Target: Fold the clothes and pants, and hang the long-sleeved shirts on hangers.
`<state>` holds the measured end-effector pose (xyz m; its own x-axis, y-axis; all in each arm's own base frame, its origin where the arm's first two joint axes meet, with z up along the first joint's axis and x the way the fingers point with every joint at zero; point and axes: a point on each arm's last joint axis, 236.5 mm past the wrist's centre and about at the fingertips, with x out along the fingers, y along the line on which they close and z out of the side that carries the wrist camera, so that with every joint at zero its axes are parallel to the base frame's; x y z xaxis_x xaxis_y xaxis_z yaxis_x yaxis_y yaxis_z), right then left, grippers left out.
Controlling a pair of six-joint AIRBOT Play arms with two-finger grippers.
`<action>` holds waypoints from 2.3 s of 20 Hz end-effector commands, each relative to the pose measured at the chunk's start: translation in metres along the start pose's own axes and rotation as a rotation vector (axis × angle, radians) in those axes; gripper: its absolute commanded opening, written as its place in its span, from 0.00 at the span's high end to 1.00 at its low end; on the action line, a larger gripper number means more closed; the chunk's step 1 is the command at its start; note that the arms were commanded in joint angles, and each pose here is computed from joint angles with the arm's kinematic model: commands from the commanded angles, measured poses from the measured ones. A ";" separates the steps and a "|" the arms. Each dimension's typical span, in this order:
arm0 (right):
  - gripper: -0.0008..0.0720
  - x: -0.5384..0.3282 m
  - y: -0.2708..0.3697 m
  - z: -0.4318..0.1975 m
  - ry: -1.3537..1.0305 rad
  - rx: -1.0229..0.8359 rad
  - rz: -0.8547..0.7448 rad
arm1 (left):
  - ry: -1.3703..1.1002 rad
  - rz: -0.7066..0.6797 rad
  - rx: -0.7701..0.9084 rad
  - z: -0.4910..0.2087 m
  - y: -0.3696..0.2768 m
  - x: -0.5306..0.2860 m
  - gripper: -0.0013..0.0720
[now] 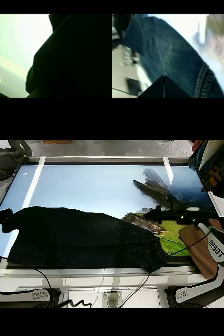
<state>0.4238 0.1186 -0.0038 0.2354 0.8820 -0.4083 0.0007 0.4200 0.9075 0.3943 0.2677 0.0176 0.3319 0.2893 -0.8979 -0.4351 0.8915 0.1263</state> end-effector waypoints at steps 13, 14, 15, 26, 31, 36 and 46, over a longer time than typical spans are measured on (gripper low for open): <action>0.37 -0.072 -0.115 -0.126 0.199 0.293 -0.389 | 0.005 -0.001 0.001 -0.001 0.000 0.000 0.96; 0.37 -0.062 -0.113 -0.120 0.154 0.315 -0.354 | 0.005 -0.001 0.001 -0.001 -0.001 0.000 0.96; 0.37 -0.052 -0.107 -0.113 0.108 0.335 -0.310 | 0.005 -0.002 0.002 -0.001 -0.001 0.000 0.96; 0.92 -0.007 -0.052 -0.067 -0.011 0.121 -0.071 | 0.005 -0.001 0.001 -0.001 -0.001 0.000 0.96; 0.94 -0.022 -0.030 -0.048 -0.046 0.007 -0.096 | -0.024 0.002 0.001 0.005 0.000 -0.006 0.96; 0.94 -0.083 0.014 -0.065 -0.013 -0.263 -0.383 | -0.311 0.053 -0.008 0.056 0.016 -0.092 0.96; 0.94 -0.119 0.004 -0.286 0.365 -0.093 -0.575 | -0.084 0.156 -0.106 -0.043 0.080 -0.090 0.96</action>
<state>0.1865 0.0683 0.0400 0.0544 0.5247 -0.8495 -0.1254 0.8476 0.5156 0.3255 0.2979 0.1281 0.4168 0.4910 -0.7650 -0.5549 0.8040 0.2138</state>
